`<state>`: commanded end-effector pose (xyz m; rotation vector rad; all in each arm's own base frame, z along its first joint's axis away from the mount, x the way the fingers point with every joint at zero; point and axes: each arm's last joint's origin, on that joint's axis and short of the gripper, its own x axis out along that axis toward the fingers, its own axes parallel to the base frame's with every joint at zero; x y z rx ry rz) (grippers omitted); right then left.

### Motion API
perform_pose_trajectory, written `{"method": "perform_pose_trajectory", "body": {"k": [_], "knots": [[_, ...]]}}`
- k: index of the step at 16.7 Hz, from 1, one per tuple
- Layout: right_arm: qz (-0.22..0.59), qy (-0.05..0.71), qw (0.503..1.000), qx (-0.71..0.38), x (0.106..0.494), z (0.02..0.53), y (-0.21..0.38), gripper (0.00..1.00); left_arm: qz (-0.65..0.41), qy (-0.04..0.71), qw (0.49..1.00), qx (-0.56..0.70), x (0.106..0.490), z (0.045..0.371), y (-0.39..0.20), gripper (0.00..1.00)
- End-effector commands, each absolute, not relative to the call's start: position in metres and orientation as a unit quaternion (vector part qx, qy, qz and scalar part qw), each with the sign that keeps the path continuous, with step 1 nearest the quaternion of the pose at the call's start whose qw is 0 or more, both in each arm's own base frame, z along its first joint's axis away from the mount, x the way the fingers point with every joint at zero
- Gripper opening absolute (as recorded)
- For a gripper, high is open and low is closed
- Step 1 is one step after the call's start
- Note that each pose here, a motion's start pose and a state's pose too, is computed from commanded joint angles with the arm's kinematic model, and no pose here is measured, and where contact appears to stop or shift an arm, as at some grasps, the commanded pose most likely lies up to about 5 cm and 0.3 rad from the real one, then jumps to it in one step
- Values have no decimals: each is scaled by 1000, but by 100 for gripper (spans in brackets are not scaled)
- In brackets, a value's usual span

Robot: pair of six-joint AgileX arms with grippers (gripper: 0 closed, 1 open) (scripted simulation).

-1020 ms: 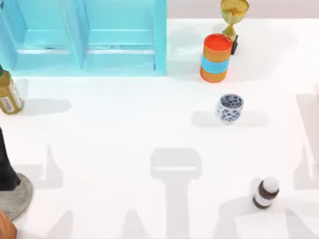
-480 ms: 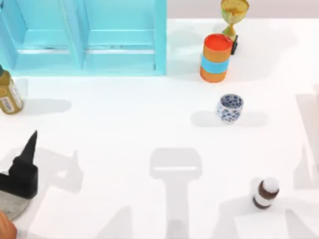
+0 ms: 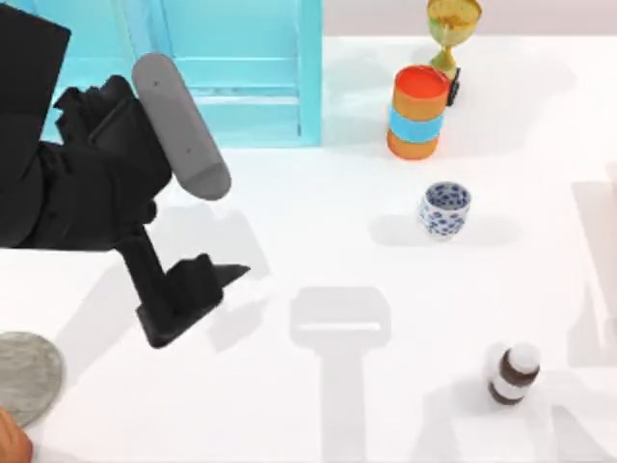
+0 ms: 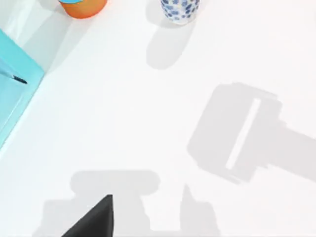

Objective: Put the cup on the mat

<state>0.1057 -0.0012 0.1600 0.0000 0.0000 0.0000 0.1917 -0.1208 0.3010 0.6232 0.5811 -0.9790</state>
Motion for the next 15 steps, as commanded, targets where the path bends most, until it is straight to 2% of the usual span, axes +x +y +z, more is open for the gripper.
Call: {"method": "perform_pose_trajectory", "body": {"k": [3,7,11,15], "knots": [[0,0,1000,0,106,160,-1,100,-547,319,706,316,242,307,-183,100],[0,0,1000,0,106,160,-1,100,-614,363,620,328,306,278,-260,100],[0,0,1000,0,106,160,-1,100,-630,374,590,339,359,239,-302,100],[0,0,1000,0,106,160,-1,100,-622,364,594,358,393,214,-313,100]]}}
